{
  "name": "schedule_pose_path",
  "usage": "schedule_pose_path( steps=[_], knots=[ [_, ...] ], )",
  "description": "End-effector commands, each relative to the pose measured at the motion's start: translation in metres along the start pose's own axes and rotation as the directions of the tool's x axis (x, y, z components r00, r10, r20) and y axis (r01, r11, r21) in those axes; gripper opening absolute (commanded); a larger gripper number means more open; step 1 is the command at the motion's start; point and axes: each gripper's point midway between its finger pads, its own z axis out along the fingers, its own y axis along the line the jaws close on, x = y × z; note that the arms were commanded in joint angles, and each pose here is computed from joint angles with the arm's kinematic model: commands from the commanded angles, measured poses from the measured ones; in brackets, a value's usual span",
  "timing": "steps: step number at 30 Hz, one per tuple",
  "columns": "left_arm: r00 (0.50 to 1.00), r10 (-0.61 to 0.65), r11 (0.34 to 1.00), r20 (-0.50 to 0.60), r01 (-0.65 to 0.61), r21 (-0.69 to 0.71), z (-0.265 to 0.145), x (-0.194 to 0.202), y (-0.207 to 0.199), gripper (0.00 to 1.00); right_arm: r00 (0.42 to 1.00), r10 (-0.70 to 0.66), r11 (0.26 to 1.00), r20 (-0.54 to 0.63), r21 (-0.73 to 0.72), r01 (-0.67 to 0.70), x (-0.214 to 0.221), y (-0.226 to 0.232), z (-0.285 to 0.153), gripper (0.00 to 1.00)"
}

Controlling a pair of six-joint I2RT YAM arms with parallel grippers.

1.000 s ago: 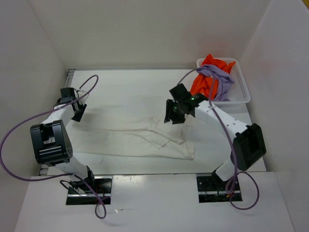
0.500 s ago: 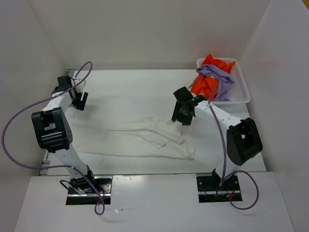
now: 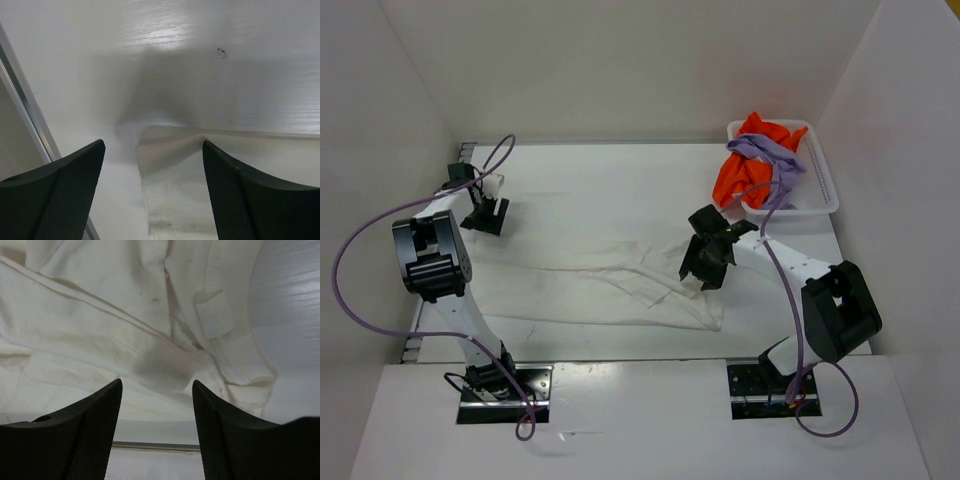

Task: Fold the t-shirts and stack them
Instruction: Fold the other side of the tshirt into a rectangle

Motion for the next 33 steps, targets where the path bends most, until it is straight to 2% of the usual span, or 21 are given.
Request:
schedule_pose_path(
  steps=[1, 5, 7, 8, 11, 12, 16, 21, 27, 29, 31, 33],
  knots=[
    [0.999, -0.037, 0.999, 0.038, 0.037, -0.008, 0.002, -0.014, 0.003, 0.86, 1.000, 0.009, 0.998, -0.013, -0.054, -0.009, 0.004, 0.010, -0.001, 0.64],
    [0.999, -0.037, 0.999, 0.038, 0.036, 0.013, 0.008, -0.015, 0.000, 0.86, 0.999, 0.007, 0.998, -0.047, -0.063, -0.010, 0.011, 0.010, 0.006, 0.64],
    [0.999, -0.028, 0.999, 0.025, 0.028, 0.019, 0.011, -0.013, -0.001, 0.81, 0.998, -0.002, 0.998, -0.059, -0.061, -0.002, 0.013, 0.010, 0.010, 0.64],
    [0.999, -0.028, 0.999, 0.016, 0.028, 0.023, 0.015, -0.011, -0.002, 0.69, 0.998, -0.011, 0.998, -0.067, -0.066, 0.007, 0.014, 0.012, 0.013, 0.64],
    [1.000, -0.018, 0.999, -0.005, 0.018, 0.033, 0.018, -0.002, -0.006, 0.51, 0.998, -0.012, 0.998, -0.066, -0.068, 0.007, 0.012, 0.014, 0.014, 0.64],
    [1.000, -0.018, 1.000, -0.010, 0.018, 0.023, 0.018, -0.001, -0.004, 0.40, 0.997, -0.012, 0.997, -0.073, -0.073, 0.007, 0.013, 0.015, 0.013, 0.64],
    [1.000, -0.008, 1.000, -0.025, 0.009, 0.020, 0.017, 0.006, -0.005, 0.15, 0.994, -0.019, 0.999, -0.111, -0.042, 0.014, 0.021, 0.006, 0.018, 0.64],
    [0.999, 0.001, 1.000, -0.037, 0.000, 0.027, 0.014, 0.015, -0.009, 0.15, 0.990, -0.031, 0.997, -0.140, -0.081, 0.020, 0.028, 0.010, 0.021, 0.64],
    [0.999, 0.010, 1.000, -0.051, -0.009, 0.024, 0.011, 0.023, -0.011, 0.15, 0.991, -0.080, 0.992, -0.106, -0.102, 0.069, 0.007, 0.033, 0.032, 0.64],
    [0.999, 0.010, 1.000, -0.046, -0.010, 0.011, 0.008, 0.021, -0.009, 0.15, 0.990, -0.089, 0.992, -0.111, -0.096, 0.078, 0.006, 0.033, 0.035, 0.61],
    [0.999, 0.019, 1.000, -0.038, -0.019, 0.008, 0.005, 0.019, -0.007, 0.15, 0.991, -0.090, 0.991, -0.098, -0.111, 0.079, 0.002, 0.039, 0.034, 0.56],
    [0.999, 0.019, 1.000, -0.046, -0.019, 0.012, 0.006, 0.023, -0.009, 0.15, 0.992, -0.090, 0.991, -0.086, -0.108, 0.080, -0.001, 0.039, 0.030, 0.31]
  ],
)
